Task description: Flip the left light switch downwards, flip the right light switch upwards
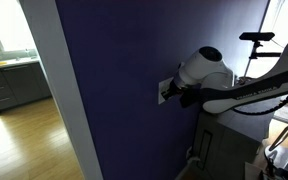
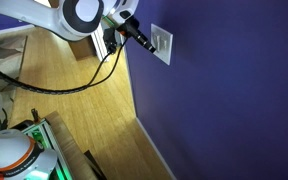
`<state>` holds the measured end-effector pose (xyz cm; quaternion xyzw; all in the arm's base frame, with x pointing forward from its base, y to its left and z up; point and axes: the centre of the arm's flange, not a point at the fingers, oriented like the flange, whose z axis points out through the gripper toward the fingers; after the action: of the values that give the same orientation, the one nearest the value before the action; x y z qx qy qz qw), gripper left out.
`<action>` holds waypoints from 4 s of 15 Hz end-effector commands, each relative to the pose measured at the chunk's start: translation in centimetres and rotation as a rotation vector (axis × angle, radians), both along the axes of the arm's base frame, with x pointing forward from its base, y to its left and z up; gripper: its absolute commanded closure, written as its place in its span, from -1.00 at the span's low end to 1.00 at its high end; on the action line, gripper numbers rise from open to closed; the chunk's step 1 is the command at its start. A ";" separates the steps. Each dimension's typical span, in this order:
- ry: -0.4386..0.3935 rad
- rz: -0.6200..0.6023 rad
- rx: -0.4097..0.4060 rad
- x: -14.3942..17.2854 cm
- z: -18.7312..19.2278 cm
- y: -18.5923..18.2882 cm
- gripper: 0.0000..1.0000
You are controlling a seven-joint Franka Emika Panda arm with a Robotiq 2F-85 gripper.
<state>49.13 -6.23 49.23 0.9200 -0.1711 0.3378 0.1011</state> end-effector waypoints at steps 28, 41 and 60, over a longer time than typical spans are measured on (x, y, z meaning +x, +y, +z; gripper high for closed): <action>-0.031 0.051 -0.068 -4.0 4.1 -4.6 1.00; -0.062 0.109 -0.037 -2.6 4.0 -5.5 1.00; -0.099 0.135 -0.029 -1.4 4.2 -5.7 1.00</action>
<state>46.98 -11.35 53.44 0.9125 -0.1133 0.3826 0.0903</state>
